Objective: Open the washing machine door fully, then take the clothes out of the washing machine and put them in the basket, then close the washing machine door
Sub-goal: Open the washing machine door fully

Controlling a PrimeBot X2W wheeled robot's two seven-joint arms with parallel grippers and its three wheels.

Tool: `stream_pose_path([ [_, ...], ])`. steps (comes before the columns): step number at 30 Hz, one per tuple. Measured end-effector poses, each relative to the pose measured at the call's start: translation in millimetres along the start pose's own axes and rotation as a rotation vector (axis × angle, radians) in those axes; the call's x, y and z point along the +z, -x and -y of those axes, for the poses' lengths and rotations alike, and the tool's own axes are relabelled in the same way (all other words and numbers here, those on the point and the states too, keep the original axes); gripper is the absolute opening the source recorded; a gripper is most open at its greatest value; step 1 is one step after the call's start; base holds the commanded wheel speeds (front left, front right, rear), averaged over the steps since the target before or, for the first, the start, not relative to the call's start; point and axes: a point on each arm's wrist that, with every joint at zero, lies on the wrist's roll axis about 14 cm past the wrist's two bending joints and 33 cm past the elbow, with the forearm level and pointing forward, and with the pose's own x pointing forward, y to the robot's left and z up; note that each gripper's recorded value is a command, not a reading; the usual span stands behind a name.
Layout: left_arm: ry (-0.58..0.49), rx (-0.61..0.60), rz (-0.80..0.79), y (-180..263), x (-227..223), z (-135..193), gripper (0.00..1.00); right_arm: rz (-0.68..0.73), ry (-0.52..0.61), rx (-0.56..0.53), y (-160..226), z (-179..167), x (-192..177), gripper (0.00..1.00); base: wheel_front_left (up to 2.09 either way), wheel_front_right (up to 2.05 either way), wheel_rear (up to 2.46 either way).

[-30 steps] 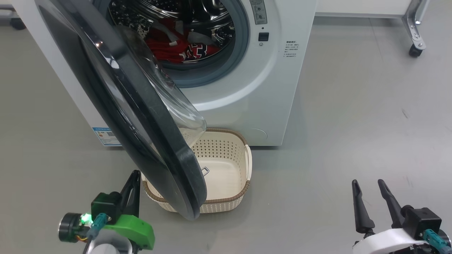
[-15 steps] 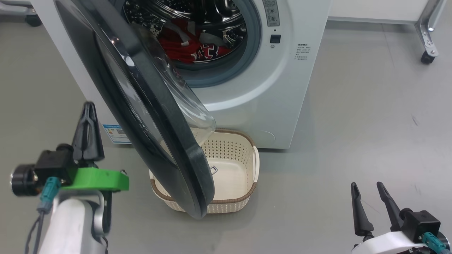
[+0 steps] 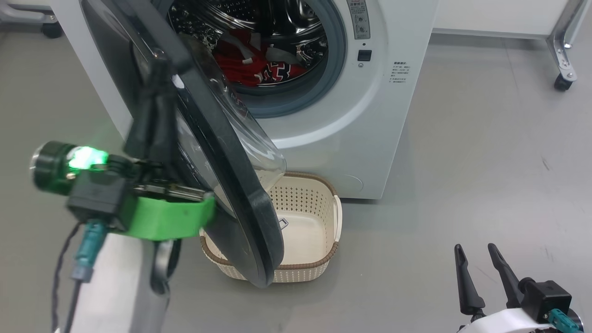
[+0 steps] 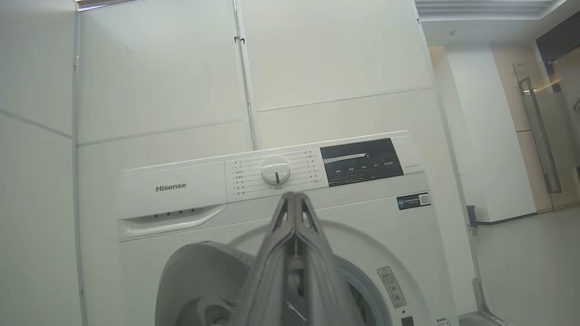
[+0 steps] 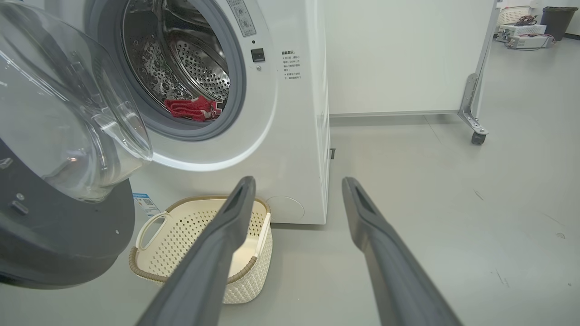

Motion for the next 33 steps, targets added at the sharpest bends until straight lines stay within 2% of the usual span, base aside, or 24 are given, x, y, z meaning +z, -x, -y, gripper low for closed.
stream_pose_path([
  [8, 0.108, -0.221, -0.050, 3, 5, 65, 0.00, -0.015, 0.002, 0.001, 6, -1, -6, 1.00, 0.00, 0.00, 0.00],
  [14, 0.245, -0.340, -0.200, 26, -11, 108, 0.00, -0.013, -0.008, 0.000, 8, -2, -6, 1.00, 0.00, 0.00, 0.00],
  [21, 0.366, -0.373, -0.391, 63, -40, 133, 0.00, -0.019, -0.010, -0.005, 8, 0, -8, 1.00, 0.00, 0.00, 0.00],
  [27, 0.426, -0.358, -0.568, 99, -71, 145, 0.00, -0.026, -0.013, -0.004, 7, 0, -10, 1.00, 0.00, 0.00, 0.00],
  [33, 0.399, -0.299, -0.629, 106, -90, 137, 0.00, -0.035, -0.014, -0.004, 7, 1, -13, 1.00, 0.00, 0.00, 0.00],
])
